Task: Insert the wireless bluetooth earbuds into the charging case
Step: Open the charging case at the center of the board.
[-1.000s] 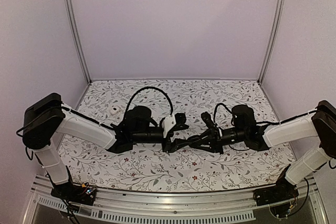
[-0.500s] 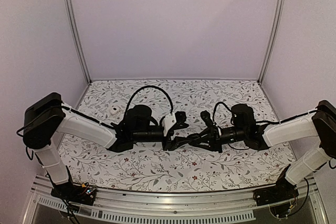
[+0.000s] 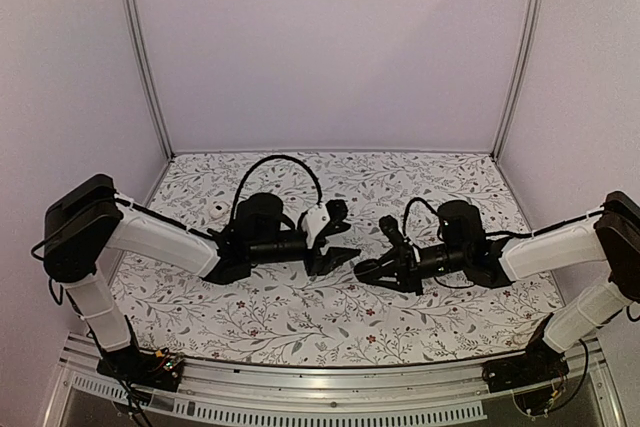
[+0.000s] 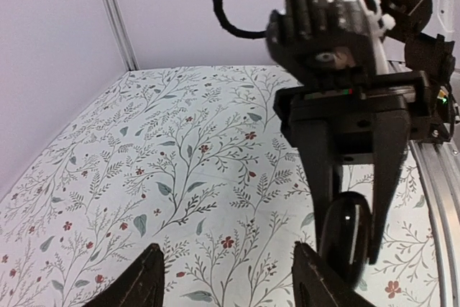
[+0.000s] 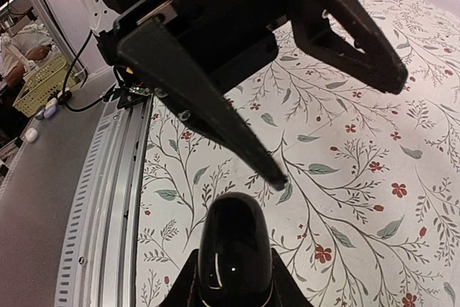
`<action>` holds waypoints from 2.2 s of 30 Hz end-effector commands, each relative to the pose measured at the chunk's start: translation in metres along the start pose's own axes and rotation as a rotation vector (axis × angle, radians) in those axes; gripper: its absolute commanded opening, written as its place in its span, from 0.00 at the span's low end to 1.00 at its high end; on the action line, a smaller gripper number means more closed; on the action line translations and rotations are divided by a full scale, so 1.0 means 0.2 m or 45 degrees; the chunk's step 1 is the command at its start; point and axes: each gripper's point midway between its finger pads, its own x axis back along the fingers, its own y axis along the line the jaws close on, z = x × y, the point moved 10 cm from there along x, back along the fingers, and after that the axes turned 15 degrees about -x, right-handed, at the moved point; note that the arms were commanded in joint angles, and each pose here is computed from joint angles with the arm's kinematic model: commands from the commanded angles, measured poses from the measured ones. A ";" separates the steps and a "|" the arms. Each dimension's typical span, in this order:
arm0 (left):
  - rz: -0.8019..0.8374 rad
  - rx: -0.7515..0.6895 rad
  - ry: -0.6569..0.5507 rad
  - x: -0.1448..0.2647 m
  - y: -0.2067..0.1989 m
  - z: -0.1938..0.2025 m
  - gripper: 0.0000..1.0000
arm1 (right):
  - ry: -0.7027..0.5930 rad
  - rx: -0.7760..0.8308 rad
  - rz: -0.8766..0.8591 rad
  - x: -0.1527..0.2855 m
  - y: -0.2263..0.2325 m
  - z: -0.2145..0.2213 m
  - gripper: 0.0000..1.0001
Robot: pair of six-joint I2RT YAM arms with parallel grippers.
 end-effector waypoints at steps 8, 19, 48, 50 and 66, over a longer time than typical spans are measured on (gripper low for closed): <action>0.101 -0.081 -0.154 0.08 -0.01 -0.09 0.61 | -0.004 0.046 -0.077 -0.03 0.04 -0.05 0.00; 0.209 -0.075 -0.131 0.01 -0.08 -0.07 0.61 | -0.001 0.041 -0.089 -0.04 0.04 -0.06 0.00; 0.123 -0.111 -0.018 -0.03 -0.07 -0.03 0.59 | 0.008 0.047 -0.107 -0.04 0.05 -0.06 0.00; 0.075 -0.104 -0.008 -0.02 -0.04 -0.04 0.58 | 0.012 0.048 -0.108 -0.04 0.05 -0.06 0.00; -0.098 -0.110 -0.007 0.07 0.05 -0.04 0.58 | 0.032 0.070 -0.116 -0.06 0.07 -0.06 0.00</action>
